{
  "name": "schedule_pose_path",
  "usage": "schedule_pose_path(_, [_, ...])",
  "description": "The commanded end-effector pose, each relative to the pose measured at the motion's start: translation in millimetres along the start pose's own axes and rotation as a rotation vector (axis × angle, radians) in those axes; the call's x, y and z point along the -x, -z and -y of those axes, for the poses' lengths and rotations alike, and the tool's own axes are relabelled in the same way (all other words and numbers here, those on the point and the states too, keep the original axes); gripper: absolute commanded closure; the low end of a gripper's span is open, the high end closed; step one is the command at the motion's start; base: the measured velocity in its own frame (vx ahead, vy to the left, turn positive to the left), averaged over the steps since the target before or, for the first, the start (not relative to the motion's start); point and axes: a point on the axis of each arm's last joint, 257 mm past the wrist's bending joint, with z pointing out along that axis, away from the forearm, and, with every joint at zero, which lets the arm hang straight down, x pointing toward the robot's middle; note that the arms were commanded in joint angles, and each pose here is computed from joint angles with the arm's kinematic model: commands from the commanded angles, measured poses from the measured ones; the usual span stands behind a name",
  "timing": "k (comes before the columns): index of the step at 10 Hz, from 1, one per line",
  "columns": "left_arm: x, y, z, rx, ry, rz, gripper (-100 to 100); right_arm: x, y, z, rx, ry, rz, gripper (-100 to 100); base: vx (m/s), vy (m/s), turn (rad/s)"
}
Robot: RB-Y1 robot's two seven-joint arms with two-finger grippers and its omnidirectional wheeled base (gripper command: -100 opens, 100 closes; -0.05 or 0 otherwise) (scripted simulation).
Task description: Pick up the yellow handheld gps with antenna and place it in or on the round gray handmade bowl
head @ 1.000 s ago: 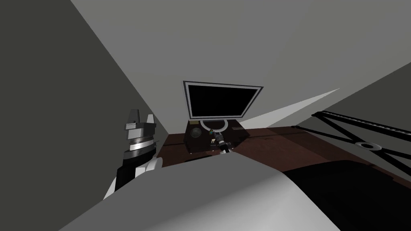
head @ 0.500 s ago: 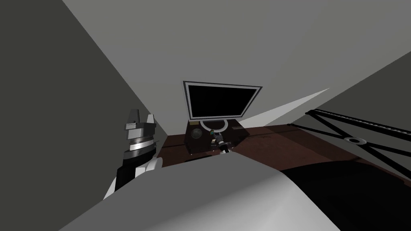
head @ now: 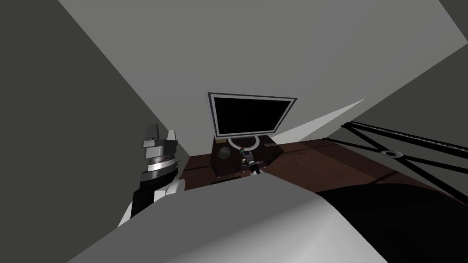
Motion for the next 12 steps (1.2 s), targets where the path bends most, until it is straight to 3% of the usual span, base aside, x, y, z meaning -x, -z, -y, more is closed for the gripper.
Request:
schedule_pose_path(1, [0.0, 0.0, 0.0, 0.000, 0.000, 0.000, 0, -10.5, 3.3, 3.7, -0.005, 0.045, -0.029, -100, 0.052, 0.089, -0.051])
schedule_pose_path(12, [0.0, 0.0, 0.0, 0.000, 0.000, 0.000, 0, -28.7, -3.6, 14.6, 0.017, 0.308, -0.099, -100, 0.043, 0.050, -0.050])
